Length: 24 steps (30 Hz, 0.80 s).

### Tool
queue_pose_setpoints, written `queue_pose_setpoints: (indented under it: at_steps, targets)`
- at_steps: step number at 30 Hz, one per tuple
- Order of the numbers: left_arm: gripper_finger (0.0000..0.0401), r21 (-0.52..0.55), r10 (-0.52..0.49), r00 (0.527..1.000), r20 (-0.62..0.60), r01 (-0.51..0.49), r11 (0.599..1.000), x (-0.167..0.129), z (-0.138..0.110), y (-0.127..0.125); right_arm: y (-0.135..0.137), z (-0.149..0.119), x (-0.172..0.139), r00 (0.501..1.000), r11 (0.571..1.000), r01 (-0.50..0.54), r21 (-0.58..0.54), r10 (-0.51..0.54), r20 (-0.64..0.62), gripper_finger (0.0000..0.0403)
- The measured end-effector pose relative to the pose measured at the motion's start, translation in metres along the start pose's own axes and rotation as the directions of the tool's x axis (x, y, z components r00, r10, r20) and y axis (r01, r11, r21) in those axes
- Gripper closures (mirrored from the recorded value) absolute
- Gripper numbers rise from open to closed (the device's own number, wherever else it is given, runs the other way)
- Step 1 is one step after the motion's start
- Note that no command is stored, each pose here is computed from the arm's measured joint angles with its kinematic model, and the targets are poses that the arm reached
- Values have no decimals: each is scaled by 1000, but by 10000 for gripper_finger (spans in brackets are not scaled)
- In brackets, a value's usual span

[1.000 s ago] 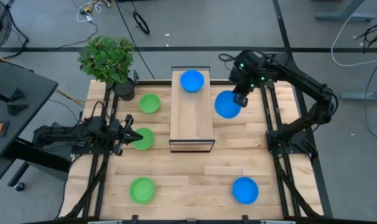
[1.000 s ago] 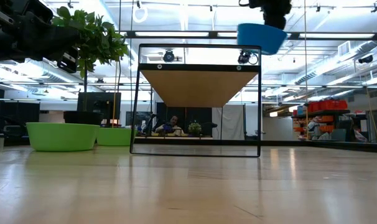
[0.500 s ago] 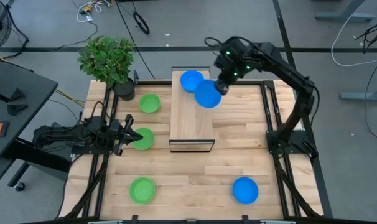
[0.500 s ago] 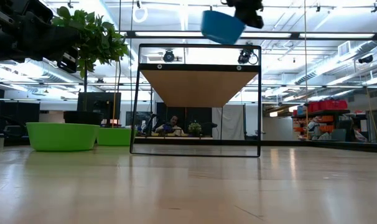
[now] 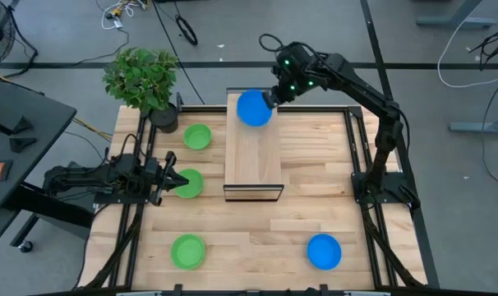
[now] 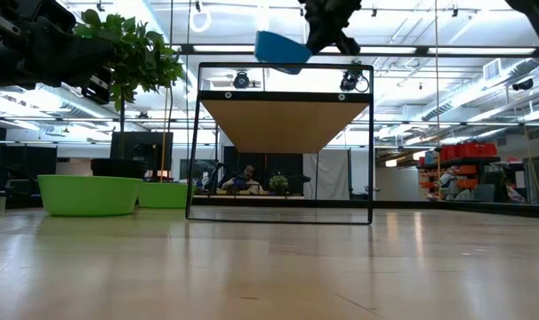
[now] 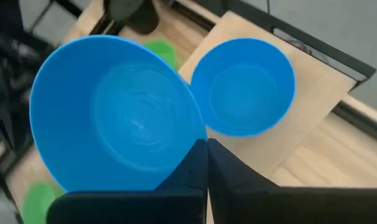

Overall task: Pick & Place Mini bowls
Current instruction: Stack the top blue bowl on the blue bowl on the shelf

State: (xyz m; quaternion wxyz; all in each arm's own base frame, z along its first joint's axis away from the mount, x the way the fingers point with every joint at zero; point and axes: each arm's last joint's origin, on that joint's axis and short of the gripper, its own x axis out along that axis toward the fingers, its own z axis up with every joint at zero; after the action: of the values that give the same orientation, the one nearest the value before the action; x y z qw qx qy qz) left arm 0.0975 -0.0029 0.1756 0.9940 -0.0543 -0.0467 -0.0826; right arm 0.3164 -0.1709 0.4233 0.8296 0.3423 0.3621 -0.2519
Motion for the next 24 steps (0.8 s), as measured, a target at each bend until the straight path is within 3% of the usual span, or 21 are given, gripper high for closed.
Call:
queue_pose_setpoints:
  at_steps: [11, 24]
  targets:
    - [371, 0, 0, 1000, -1, 0, 1000, 0, 0, 0, -29, 28, -1, 991, 952, -62, 299, 23, 129, 403]
    - [371, 0, 0, 1000, 0, 0, 1000, 0, 0, 0, -75, 54, -1, 975, 896, -208, 393, 155, 161, 403]
